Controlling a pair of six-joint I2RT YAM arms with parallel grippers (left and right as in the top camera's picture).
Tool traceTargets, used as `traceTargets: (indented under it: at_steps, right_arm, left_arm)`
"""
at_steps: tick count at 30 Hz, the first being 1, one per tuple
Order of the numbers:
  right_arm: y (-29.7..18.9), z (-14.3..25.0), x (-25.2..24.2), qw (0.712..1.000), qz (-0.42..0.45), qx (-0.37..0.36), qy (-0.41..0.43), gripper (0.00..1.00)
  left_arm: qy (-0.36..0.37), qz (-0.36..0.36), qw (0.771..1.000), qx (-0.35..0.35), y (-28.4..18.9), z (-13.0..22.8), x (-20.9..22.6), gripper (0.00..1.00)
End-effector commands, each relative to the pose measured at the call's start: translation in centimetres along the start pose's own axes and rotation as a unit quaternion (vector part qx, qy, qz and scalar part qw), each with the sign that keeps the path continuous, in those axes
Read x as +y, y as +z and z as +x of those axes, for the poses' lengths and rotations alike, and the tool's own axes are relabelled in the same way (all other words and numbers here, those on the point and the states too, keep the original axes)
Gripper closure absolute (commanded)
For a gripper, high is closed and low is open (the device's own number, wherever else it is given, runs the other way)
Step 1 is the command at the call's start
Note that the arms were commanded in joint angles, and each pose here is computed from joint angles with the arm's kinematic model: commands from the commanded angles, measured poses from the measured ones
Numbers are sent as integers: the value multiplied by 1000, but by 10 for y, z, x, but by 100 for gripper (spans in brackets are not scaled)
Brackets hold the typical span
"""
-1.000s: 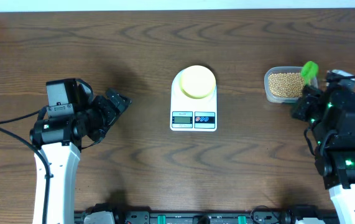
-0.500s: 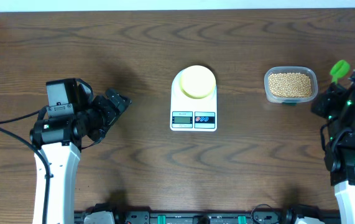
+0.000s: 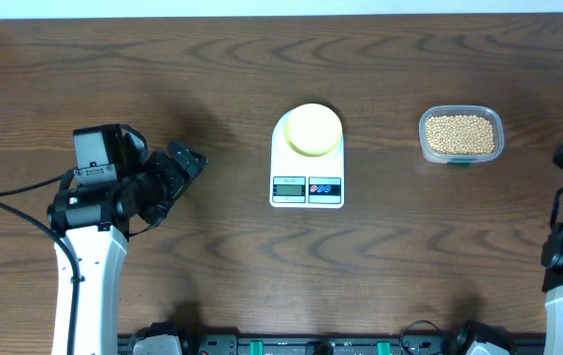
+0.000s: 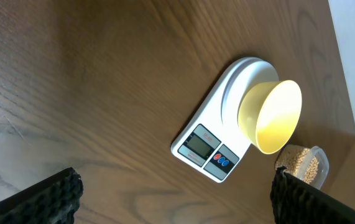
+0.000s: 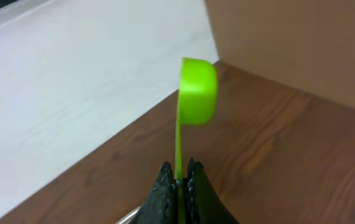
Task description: Scoop item into bowl and weigh 50g on scale
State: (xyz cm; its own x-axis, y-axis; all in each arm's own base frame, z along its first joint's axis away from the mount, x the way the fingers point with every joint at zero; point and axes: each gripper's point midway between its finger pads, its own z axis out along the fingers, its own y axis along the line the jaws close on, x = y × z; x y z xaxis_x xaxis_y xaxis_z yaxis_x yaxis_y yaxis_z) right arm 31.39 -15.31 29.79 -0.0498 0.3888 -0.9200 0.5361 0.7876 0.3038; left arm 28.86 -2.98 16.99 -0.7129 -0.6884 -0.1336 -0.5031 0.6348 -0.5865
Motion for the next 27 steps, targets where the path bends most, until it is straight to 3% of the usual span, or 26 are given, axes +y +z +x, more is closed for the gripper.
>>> traceTargets:
  at_steps: [1,7,23,27]
  right_arm:
    - [3,-3,6,1000,-24,6,14,99]
    - [2,5,23,997,-74,27,14,99]
    - [1,1,30,996,-91,20,13,99]
    - [-1,4,38,993,-116,29,3,99]
  left_arm:
    - [10,-1,1000,-11,-4,-5,-2,2]
    - [10,-1,1000,-11,-4,-5,-2,2]
    - [7,3,1000,-12,-4,-6,-4,2]
    - [-22,6,1000,-16,-4,-8,-5,2]
